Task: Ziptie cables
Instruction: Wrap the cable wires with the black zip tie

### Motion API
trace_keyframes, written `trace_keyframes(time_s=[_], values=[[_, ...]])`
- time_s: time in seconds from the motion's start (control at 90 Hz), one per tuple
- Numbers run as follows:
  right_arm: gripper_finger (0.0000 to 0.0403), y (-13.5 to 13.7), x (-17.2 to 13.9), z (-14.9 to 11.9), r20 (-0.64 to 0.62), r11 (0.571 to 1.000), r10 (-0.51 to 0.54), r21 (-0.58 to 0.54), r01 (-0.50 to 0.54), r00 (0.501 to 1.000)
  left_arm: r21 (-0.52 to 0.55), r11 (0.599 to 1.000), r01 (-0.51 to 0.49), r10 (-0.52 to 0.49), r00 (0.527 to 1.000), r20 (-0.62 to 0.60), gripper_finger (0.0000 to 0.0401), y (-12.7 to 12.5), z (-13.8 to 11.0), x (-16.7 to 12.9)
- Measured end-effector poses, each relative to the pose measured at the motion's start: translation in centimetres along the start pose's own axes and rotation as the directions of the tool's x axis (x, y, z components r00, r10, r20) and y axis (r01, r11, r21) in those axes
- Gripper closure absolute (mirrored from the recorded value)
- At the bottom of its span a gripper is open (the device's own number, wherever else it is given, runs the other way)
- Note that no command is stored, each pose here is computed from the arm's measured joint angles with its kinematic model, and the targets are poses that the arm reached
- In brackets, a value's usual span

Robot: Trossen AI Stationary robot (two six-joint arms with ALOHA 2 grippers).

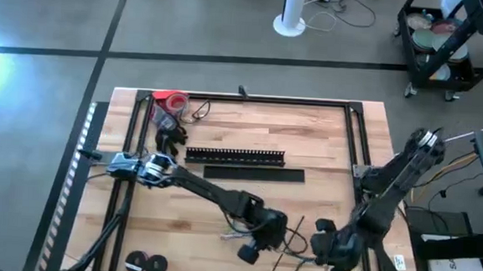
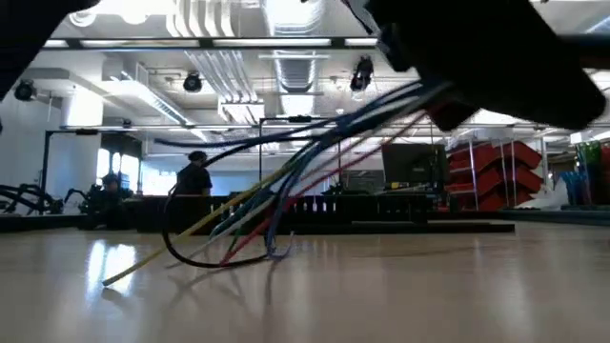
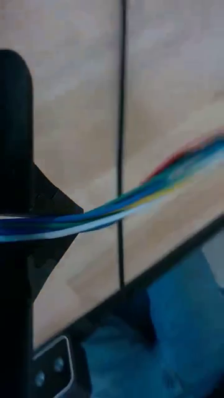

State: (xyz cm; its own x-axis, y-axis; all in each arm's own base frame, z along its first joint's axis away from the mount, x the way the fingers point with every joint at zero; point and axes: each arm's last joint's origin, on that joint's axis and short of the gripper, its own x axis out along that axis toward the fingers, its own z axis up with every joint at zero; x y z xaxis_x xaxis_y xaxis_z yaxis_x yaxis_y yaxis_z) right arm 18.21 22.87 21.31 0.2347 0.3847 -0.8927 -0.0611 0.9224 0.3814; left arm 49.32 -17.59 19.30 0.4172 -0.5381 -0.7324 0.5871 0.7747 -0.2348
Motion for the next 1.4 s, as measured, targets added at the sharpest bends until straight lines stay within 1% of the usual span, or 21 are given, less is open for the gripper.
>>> trace_keyframes(time_s=[0.089,0.178,0.233,0.3,0.467,0.678,0.8,0.911,0.978,1.044,1.111,1.2,1.267,1.322,1.4], values=[[0.04,-0.8,2.0,-0.6,-0.109,0.997,-0.04,0.057,0.046,0.993,-0.011,0.998,0.069,-0.069,0.998,0.005,0.0401,0.8,-0.4,1.1],[0.04,-1.4,3.4,-1.1,-0.2,0.99,-0.078,0.104,0.101,0.977,-0.015,0.992,0.121,-0.121,0.992,0.035,0.0399,1.5,-0.5,1.9],[0.0396,-1.6,4.1,-1.2,-0.233,0.986,-0.092,0.116,0.121,0.968,-0.007,0.989,0.148,-0.147,0.987,0.066,0.0393,1.8,-0.5,2.1],[0.0386,-1.7,4.6,-1.3,-0.253,0.984,-0.099,0.117,0.132,0.962,0.0,0.989,0.151,-0.15,0.984,0.093,0.0379,2.4,-0.6,2.3],[0.0351,-1.9,4.7,-1.5,-0.295,0.98,-0.092,0.144,0.14,0.951,-0.034,0.989,0.142,-0.138,0.984,0.109,0.0321,3.5,-0.8,2.4],[0.0291,-2.3,2.5,-2.1,-0.342,0.961,-0.121,0.195,0.196,0.932,-0.104,0.984,0.145,-0.137,0.987,0.077,0.0229,3.8,-1.2,2.4],[0.0256,-2.6,1.1,-2.3,-0.33,0.954,-0.137,0.209,0.214,0.934,-0.137,0.98,0.147,-0.142,0.989,0.047,0.0184,3.7,-1.5,2.4],[0.0231,-2.5,-0.1,-2.2,-0.285,0.958,-0.136,0.205,0.199,0.949,-0.17,0.974,0.148,-0.151,0.989,-0.005,0.0154,3.5,-2.1,2.4],[0.0222,-2.6,-0.6,-2.1,-0.238,0.961,-0.153,0.19,0.2,0.959,-0.186,0.972,0.145,-0.153,0.988,-0.028,0.014,3.4,-2.2,2.2],[0.0218,-2.9,-1.0,-1.7,-0.15,0.957,-0.208,0.172,0.233,0.967,-0.192,0.971,0.14,-0.15,0.988,-0.038,0.013,3.4,-2.2,1.8],[0.022,-3.4,-1.1,-1.2,-0.049,0.943,-0.29,0.157,0.294,0.956,-0.196,0.971,0.138,-0.15,0.988,-0.045,0.0123,3.2,-2.0,1.3],[0.023,-4.0,-0.9,-0.6,0.049,0.921,-0.378,0.125,0.37,0.925,-0.205,0.971,0.123,-0.139,0.988,-0.067,0.0118,2.8,-1.8,0.3],[0.0243,-4.4,-0.5,-0.4,0.097,0.9,-0.434,0.087,0.427,0.896,-0.216,0.974,0.069,-0.094,0.99,-0.106,0.0118,2.5,-1.8,-0.5],[0.0257,-4.7,0.0,-0.4,0.112,0.88,-0.475,0.04,0.473,0.873,-0.207,0.978,0.002,-0.031,0.99,-0.136,0.0121,2.1,-1.7,-1.0],[0.028,-5.1,1.0,-0.5,0.121,0.858,-0.505,-0.043,0.512,0.855,-0.178,0.981,-0.079,0.049,0.985,-0.166,0.0127,1.5,-1.7,-0.8]])
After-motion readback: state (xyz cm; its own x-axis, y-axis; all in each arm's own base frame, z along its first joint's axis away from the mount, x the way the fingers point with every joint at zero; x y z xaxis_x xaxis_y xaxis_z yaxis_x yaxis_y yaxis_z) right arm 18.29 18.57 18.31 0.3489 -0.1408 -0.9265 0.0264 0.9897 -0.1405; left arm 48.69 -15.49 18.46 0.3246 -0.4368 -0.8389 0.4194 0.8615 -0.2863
